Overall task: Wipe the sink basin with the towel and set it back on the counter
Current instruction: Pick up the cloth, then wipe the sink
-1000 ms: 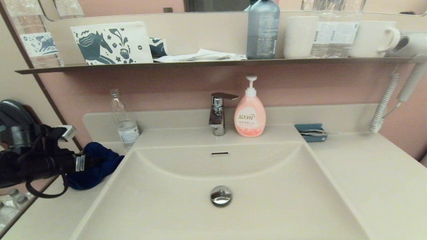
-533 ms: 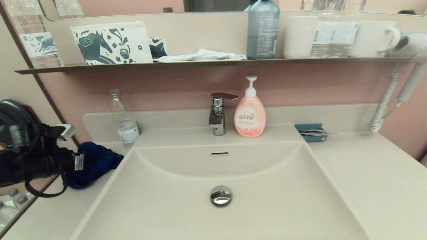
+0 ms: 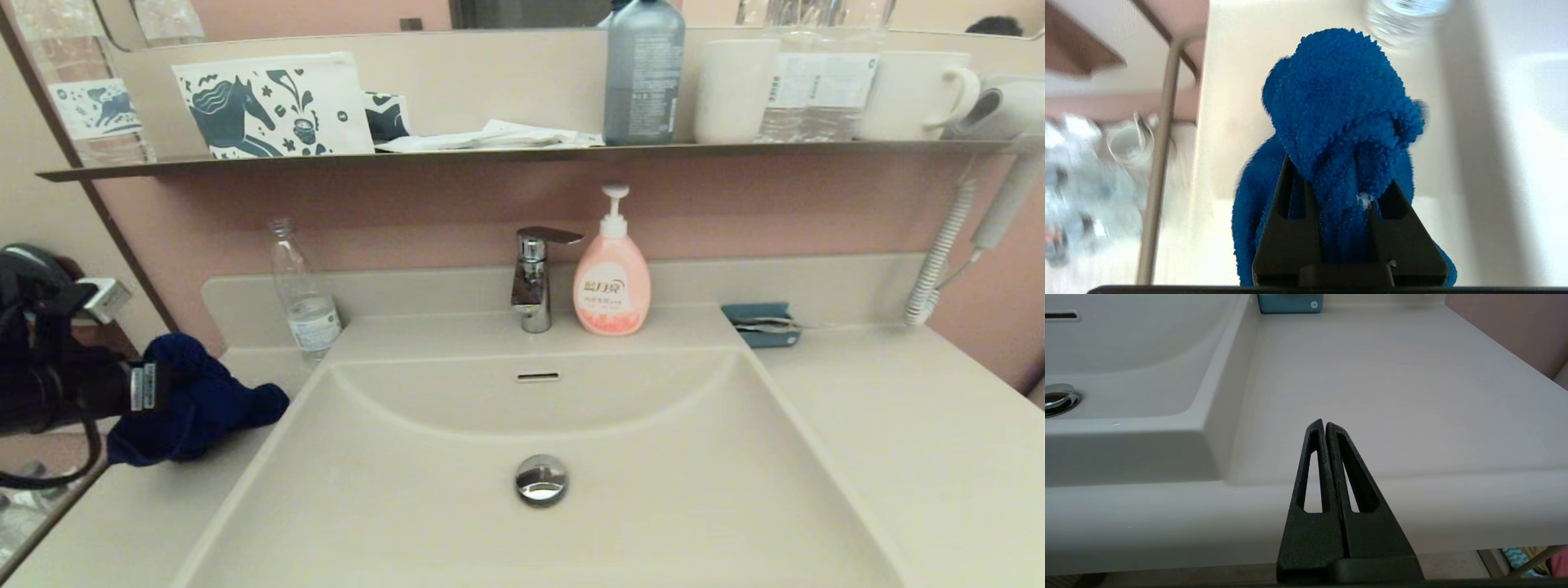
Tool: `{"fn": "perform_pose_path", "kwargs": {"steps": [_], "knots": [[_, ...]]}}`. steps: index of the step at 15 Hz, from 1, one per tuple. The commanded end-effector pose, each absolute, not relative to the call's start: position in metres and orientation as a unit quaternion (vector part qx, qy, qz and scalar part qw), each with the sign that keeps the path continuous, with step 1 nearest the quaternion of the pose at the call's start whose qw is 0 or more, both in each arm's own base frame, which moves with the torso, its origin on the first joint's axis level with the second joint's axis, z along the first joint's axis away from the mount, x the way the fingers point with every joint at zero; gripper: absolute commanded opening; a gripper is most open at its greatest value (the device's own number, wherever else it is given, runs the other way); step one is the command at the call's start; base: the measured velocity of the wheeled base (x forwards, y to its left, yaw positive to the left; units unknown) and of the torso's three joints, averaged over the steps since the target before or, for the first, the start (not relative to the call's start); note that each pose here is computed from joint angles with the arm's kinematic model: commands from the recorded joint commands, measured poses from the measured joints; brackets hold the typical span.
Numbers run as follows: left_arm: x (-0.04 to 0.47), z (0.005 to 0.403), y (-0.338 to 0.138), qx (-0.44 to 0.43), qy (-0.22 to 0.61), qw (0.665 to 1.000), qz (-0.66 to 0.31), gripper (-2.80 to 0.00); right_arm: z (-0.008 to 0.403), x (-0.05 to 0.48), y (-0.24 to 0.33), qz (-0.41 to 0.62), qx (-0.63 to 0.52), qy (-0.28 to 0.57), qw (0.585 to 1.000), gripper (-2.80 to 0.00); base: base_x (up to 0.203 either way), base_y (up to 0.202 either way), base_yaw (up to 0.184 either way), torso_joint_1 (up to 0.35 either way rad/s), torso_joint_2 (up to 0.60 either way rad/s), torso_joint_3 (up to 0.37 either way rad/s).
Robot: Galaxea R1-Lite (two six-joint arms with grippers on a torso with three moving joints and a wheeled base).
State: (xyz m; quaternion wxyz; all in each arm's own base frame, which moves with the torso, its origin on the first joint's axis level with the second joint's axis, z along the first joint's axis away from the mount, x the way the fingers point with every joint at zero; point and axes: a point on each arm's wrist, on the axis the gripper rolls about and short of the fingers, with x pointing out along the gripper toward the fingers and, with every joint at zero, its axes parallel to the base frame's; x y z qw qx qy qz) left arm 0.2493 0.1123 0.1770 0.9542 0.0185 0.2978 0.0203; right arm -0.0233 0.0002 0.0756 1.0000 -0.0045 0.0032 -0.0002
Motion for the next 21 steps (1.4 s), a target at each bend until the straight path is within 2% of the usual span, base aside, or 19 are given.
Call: {"fn": "perform_pose_path", "kwargs": {"steps": [1,6,9,15,21], "knots": [[0.207,0.218,0.088,0.021,0.262,0.965,0.022,-2.8,0.075,-0.023,0.0,0.0,-0.005,0.004,1.0,-2.8,0.0,0.0,0.0,0.0,0.0,0.0],[0.136,0.253,0.036,0.01,0.238,0.971,-0.024,-2.8,0.075,-0.023,0.0,0.0,-0.005,0.004,1.0,-2.8,0.0,0.0,0.0,0.0,0.0,0.0],[0.114,0.26,0.011,0.004,0.23,0.971,-0.069,-2.8,0.075,-0.023,0.0,0.0,-0.005,0.004,1.0,-2.8,0.0,0.0,0.0,0.0,0.0,0.0],[0.119,0.262,-0.03,-0.017,0.241,0.959,-0.149,-2.8,0.075,-0.023,0.0,0.0,-0.005,0.004,1.0,-2.8,0.0,0.0,0.0,0.0,0.0,0.0],[0.141,0.245,-0.112,-0.02,0.261,0.947,-0.185,-2.8,0.076,-0.023,0.0,0.0,-0.005,0.004,1.0,-2.8,0.0,0.0,0.0,0.0,0.0,0.0]]}}
